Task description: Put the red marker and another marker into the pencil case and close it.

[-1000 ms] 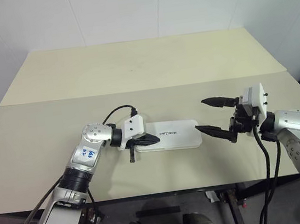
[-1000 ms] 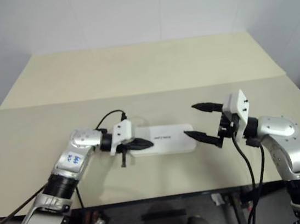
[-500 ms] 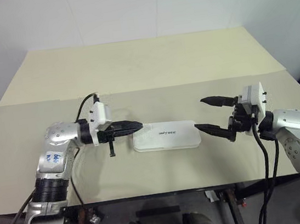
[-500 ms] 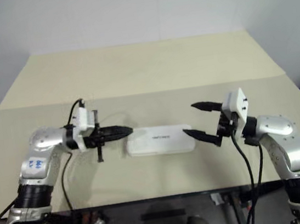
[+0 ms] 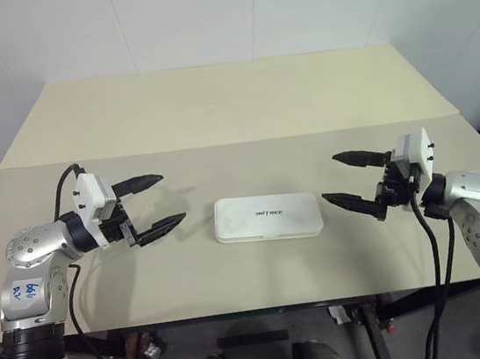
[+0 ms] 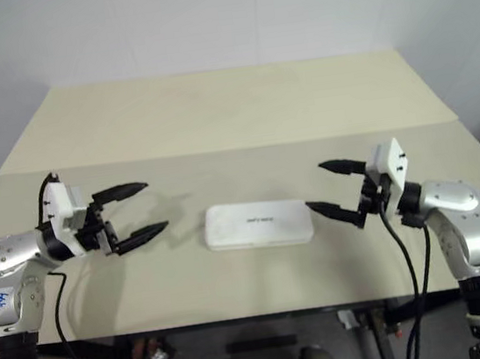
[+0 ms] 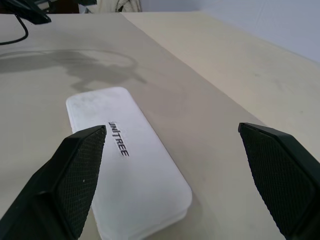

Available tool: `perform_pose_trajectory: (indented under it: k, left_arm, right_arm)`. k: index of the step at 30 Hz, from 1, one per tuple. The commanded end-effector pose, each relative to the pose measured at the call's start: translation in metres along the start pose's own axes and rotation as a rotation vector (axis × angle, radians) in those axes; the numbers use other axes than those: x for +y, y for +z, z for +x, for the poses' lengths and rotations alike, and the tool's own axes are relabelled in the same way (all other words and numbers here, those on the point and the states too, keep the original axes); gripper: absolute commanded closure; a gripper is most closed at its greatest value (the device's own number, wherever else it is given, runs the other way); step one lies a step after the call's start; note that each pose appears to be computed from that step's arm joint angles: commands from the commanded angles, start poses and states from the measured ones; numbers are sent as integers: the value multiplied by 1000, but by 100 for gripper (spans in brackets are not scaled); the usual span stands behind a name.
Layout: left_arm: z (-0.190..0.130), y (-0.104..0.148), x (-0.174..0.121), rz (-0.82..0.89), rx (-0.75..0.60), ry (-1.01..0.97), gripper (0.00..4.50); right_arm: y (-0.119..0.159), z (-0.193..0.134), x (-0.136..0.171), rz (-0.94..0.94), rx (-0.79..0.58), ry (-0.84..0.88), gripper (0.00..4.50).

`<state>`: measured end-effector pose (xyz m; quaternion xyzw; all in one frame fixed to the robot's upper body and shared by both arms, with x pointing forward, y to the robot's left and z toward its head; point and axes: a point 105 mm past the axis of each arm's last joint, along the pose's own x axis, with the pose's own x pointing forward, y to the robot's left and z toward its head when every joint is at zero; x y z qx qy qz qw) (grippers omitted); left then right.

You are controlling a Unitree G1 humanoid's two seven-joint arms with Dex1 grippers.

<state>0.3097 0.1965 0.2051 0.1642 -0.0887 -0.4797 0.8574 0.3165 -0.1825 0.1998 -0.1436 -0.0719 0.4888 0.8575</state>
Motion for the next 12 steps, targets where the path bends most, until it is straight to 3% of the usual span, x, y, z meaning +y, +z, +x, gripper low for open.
perform_pose_trajectory:
  k: [1,12]
  left_arm:
    - [-6,16,8,54,-39,48,2]
    - [-5,6,6,79,30,8,2]
  right_arm:
    - [15,-10,-9,-84,-6,-22,0]
    - [15,-18,-15,-107,17,-35,0]
